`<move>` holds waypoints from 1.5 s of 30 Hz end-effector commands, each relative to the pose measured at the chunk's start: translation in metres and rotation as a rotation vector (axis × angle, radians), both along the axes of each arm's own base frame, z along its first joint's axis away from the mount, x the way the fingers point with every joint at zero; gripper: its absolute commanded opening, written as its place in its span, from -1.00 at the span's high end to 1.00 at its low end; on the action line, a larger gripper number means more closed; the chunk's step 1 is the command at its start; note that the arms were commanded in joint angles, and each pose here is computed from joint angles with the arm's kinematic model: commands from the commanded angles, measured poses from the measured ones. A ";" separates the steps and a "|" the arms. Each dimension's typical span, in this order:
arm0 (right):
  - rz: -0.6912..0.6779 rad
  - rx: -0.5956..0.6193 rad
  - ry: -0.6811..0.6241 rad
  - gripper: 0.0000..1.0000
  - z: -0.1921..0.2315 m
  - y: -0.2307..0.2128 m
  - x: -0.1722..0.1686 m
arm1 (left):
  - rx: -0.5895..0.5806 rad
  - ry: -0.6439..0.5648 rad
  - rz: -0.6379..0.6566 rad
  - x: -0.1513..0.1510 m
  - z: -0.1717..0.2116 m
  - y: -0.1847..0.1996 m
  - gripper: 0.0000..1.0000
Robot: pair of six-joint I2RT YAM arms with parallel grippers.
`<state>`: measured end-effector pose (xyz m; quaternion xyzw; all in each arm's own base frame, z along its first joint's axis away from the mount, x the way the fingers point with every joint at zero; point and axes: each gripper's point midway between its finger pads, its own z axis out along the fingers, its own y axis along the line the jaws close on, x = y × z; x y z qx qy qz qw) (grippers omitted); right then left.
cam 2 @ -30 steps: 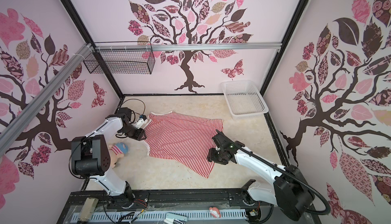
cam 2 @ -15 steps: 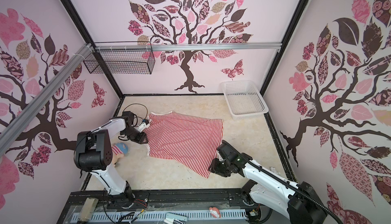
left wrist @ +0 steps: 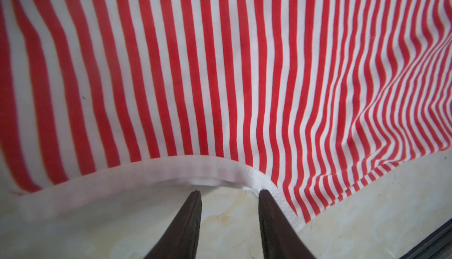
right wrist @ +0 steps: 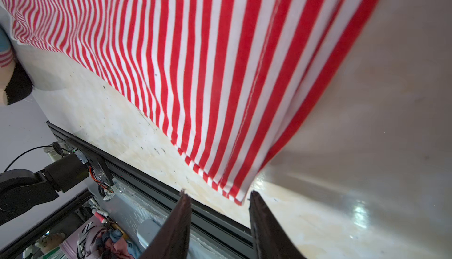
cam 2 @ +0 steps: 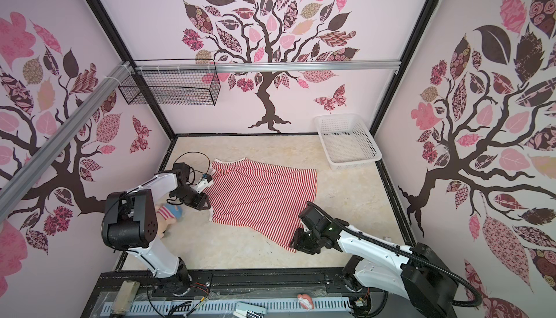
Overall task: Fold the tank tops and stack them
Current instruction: 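Move both grippers to the near hem corners of the tank top, then grasp the near hem corners of the striped tank top with both grippers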
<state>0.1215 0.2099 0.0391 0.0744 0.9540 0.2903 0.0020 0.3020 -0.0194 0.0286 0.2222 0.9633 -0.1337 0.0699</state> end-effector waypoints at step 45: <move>-0.075 -0.054 -0.206 1.00 0.067 -0.015 0.031 | -0.081 -0.063 -0.109 -0.038 0.031 -0.029 0.09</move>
